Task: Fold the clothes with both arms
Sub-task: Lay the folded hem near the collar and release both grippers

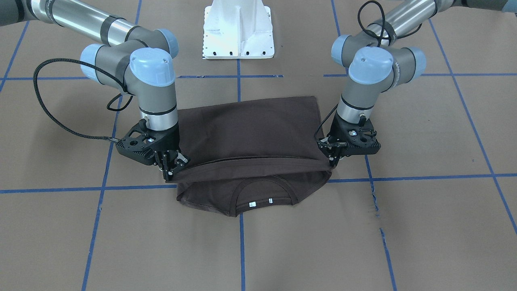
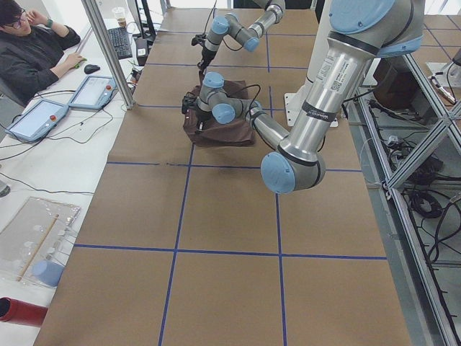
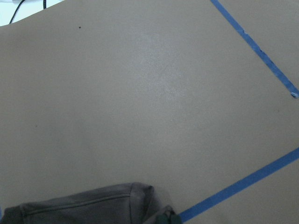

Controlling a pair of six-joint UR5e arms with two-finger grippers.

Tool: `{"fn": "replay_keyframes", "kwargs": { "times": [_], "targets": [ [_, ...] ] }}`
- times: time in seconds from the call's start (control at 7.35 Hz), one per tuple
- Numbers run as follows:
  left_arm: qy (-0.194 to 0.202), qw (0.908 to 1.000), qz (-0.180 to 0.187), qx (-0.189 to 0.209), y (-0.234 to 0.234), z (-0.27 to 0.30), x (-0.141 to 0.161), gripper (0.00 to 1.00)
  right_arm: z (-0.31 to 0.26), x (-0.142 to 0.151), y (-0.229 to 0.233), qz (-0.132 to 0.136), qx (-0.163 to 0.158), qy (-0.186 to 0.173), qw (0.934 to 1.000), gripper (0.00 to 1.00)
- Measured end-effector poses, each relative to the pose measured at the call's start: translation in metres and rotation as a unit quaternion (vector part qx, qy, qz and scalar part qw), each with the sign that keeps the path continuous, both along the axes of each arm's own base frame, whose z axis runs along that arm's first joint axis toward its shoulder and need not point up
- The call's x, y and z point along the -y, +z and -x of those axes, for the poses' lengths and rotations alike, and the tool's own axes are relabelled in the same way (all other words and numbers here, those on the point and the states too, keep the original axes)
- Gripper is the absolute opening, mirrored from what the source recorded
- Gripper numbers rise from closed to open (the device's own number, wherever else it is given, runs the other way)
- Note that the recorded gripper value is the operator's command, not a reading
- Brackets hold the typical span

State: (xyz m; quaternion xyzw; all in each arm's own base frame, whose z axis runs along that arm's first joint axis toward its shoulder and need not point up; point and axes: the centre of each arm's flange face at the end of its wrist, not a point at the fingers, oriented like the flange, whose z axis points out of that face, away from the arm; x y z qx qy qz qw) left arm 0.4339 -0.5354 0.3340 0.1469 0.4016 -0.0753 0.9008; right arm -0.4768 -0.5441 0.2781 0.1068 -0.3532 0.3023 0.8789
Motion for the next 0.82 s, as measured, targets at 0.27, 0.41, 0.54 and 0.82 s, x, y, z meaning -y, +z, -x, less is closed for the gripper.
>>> {"fn": "replay_keyframes", "kwargs": {
  "times": [0.27,0.41,0.54,0.82],
  "targets": [
    [0.001,1.0,-0.001,0.001,0.008,-0.005,0.005,0.0,0.002,0.005,0.009,0.004,-0.006,-0.001,1.0,0.0],
    [0.002,1.0,-0.002,0.001,0.009,-0.005,0.005,0.0,0.002,0.006,0.011,0.006,-0.008,-0.001,1.0,0.0],
    [0.002,1.0,-0.003,0.001,0.009,-0.006,0.006,0.61,0.003,0.007,0.013,0.007,-0.01,-0.001,0.9999,0.59],
    [0.026,0.999,-0.036,0.007,0.007,-0.004,0.005,1.0,0.005,0.007,0.018,0.005,-0.016,-0.006,0.9998,1.0]
  ]
}}
